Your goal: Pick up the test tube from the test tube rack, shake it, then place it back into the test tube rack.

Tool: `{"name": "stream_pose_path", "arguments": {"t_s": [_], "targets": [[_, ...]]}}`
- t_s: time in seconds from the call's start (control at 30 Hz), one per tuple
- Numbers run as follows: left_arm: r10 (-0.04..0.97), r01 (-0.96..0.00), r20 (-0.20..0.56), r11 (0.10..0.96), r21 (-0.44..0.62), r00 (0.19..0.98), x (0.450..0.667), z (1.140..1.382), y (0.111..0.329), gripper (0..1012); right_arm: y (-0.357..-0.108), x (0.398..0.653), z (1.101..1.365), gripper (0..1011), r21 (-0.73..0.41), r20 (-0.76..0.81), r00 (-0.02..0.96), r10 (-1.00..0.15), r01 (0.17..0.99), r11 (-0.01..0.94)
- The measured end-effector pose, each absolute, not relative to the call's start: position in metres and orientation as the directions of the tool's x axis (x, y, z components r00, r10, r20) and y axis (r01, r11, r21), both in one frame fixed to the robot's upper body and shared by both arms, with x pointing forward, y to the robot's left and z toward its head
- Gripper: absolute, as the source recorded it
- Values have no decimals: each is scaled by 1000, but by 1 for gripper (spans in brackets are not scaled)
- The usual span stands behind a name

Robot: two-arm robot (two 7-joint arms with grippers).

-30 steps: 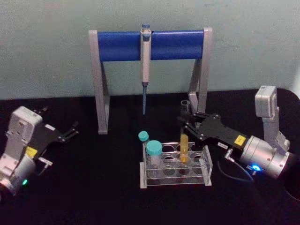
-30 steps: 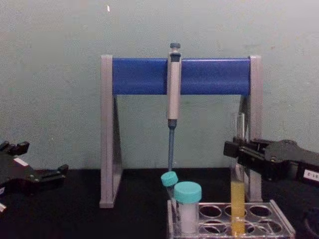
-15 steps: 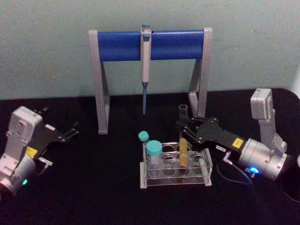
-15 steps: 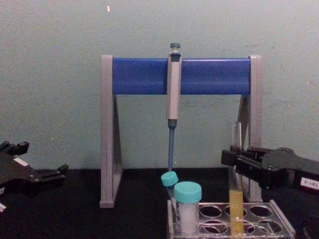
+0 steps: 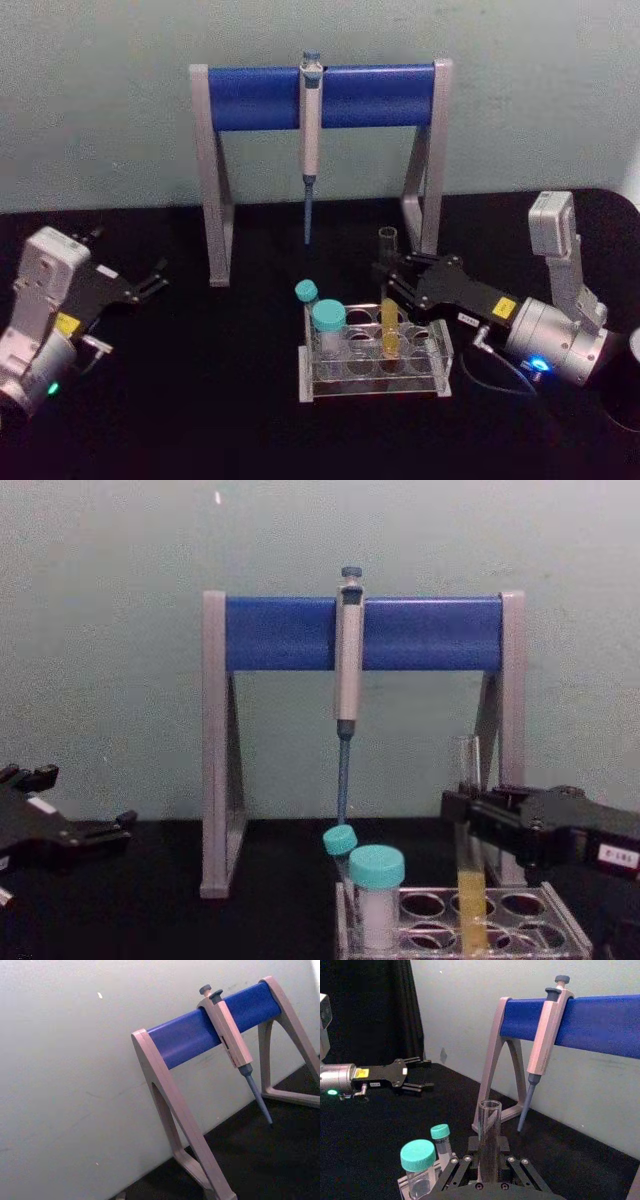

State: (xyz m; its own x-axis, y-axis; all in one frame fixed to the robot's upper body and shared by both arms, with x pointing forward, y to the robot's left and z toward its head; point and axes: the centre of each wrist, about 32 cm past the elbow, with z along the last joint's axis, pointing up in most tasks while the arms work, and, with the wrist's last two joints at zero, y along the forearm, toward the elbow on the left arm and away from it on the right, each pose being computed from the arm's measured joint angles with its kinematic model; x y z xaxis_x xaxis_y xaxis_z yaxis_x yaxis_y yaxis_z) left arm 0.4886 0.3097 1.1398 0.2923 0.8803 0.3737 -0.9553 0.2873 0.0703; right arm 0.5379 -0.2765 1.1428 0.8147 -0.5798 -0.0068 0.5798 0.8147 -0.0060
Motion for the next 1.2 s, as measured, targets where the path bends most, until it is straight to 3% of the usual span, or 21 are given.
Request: {"name": "stream_pose_path", "arguments": {"t_s": [0.8, 1.2], "targets": [[880, -955, 374, 287, 70, 292, 489, 1140, 310, 1001, -277, 537, 1143, 248, -24, -11, 811, -584, 584, 811], [880, -955, 374, 287, 70, 292, 489, 1140, 310, 1001, -277, 537, 1143, 639, -21, -10, 812, -584, 584, 812]]}}
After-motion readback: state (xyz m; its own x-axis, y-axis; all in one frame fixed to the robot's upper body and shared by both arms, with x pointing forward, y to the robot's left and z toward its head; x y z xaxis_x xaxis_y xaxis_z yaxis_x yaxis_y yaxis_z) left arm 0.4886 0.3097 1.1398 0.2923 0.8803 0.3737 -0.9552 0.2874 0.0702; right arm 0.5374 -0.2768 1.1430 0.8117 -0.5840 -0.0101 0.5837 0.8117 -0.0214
